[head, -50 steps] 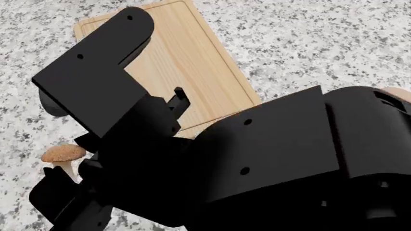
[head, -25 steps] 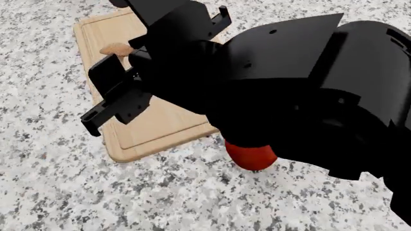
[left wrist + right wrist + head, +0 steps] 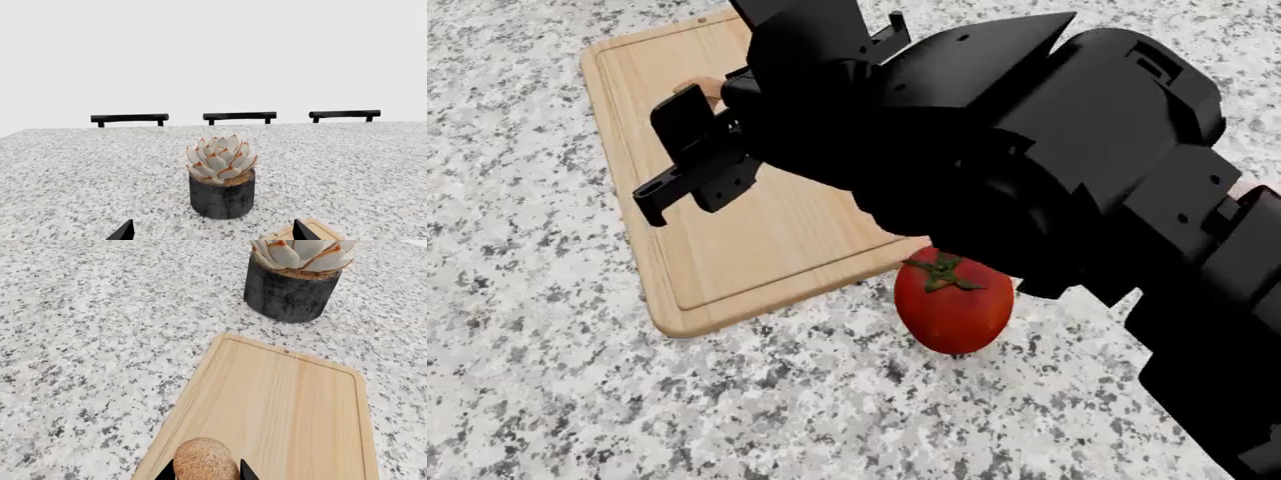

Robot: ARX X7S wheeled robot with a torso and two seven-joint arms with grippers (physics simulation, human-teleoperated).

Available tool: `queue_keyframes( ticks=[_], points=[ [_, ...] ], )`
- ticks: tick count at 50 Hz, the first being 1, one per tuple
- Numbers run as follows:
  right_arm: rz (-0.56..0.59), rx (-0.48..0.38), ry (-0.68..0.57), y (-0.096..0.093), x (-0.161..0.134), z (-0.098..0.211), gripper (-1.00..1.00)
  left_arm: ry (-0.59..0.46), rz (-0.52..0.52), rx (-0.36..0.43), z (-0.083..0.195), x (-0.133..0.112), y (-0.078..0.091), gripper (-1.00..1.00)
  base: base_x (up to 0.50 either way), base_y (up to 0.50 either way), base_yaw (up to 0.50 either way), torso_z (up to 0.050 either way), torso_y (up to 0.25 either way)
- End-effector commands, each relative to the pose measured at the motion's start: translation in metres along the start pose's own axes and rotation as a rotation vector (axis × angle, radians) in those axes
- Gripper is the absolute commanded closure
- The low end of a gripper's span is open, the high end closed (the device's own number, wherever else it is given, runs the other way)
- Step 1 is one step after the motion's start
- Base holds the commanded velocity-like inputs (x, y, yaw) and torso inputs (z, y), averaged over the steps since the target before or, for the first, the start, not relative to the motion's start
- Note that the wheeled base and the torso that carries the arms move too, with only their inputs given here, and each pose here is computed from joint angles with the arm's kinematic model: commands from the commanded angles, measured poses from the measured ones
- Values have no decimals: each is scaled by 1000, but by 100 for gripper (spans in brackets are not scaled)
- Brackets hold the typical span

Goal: Clear the non-vegetable object off the cutting board and place the vegetables onto it.

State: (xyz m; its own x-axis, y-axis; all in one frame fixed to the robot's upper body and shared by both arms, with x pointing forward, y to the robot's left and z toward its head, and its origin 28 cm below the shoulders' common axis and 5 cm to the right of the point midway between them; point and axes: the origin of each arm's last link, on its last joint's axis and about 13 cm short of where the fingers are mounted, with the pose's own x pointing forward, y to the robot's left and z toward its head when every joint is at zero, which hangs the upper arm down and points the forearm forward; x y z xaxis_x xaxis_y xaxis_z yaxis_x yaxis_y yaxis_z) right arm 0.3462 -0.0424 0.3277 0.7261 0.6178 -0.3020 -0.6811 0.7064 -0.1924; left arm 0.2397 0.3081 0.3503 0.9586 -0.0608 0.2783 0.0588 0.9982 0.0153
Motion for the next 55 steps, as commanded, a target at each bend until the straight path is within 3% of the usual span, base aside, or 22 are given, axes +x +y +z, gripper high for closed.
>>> queue_keyframes(
  ticks=[1, 8, 13, 23, 24, 38, 45, 55],
  points=[
    [19, 6, 22, -1, 15, -4, 100, 1, 4, -3, -1, -1, 1, -100, 0, 0, 0, 0, 0],
    [18, 10, 46, 0, 21, -12, 100, -1, 8, -4, -1, -2, 2, -100, 0, 0, 0, 0, 0],
    [0, -35, 71, 0, 22, -19, 100, 0, 7, -3, -1, -2, 1, -100, 0, 0, 0, 0, 0],
    [-2, -20, 80, -1, 25, -21, 100, -5, 7, -2, 0, -1, 2, -100, 0, 0, 0, 0, 0],
    [0, -17, 79, -1, 25, -21, -100, -4, 7, -1, 0, -1, 2, -100, 0, 0, 0, 0, 0],
    [-16, -25, 68, -2, 21, -17, -100, -2, 9, -4, -1, -2, 3, -100, 0, 0, 0, 0, 0],
    [-20, -57, 15, 2, -6, 2, -100, -2, 10, -4, -1, -2, 3, -100, 0, 0, 0, 0, 0],
    [-64, -84, 47, -1, -42, -1, -100, -6, 8, -3, 2, -3, 2, -100, 0, 0, 0, 0, 0]
  ],
)
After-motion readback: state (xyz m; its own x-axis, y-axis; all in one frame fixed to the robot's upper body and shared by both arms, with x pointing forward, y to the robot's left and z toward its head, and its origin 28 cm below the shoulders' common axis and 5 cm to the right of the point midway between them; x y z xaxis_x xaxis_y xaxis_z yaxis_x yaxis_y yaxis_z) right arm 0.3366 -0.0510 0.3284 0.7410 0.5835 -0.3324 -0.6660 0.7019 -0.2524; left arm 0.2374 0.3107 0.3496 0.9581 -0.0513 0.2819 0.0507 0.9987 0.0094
